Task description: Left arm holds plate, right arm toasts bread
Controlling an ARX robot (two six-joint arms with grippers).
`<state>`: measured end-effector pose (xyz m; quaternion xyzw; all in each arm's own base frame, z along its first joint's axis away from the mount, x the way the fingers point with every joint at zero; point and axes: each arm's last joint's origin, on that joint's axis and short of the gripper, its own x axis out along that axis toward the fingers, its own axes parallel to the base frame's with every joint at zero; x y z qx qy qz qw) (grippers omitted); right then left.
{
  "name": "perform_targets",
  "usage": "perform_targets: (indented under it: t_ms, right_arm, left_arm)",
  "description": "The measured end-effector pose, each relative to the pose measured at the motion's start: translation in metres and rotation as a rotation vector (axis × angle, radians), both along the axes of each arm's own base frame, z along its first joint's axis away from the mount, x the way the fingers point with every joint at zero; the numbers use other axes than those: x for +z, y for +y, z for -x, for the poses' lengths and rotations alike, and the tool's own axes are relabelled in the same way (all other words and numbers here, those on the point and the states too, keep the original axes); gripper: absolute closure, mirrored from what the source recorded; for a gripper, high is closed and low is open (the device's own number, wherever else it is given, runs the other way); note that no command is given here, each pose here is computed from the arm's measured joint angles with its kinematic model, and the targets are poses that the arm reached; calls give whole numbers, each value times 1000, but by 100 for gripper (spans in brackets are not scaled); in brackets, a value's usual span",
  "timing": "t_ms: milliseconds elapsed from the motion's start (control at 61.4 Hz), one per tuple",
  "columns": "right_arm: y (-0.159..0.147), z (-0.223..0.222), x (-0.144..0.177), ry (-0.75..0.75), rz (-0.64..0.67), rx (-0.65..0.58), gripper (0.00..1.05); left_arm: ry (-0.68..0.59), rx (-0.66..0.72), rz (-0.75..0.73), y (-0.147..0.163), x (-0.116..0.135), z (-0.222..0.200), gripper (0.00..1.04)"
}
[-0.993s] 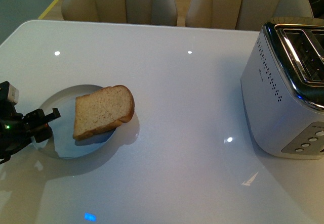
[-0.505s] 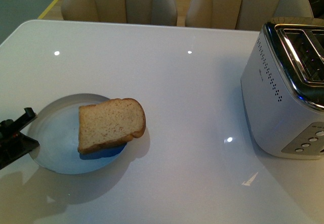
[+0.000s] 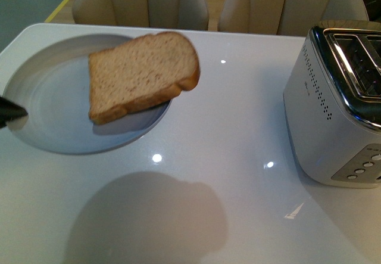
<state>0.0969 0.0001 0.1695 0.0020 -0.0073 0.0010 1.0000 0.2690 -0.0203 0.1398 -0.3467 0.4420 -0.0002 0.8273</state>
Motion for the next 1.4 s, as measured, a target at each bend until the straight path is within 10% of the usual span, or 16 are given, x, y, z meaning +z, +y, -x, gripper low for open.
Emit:
perform_targets:
  t_ms: [342, 733, 928, 1401]
  right_arm:
    - [0, 0, 0, 0, 0, 0, 9]
    - [0, 0, 0, 1, 0, 0, 9]
    - [0, -7, -2, 542, -205, -134, 9]
    - [27, -93, 59, 496, -601, 236, 9]
  left_arm:
    - [-80, -138, 37, -75, 68, -2, 102]
    - [-51, -177, 44, -106, 79, 9, 102]
    - [-57, -189, 47, -110, 82, 11, 102]
    - [-49, -213, 53, -118, 84, 16, 102]
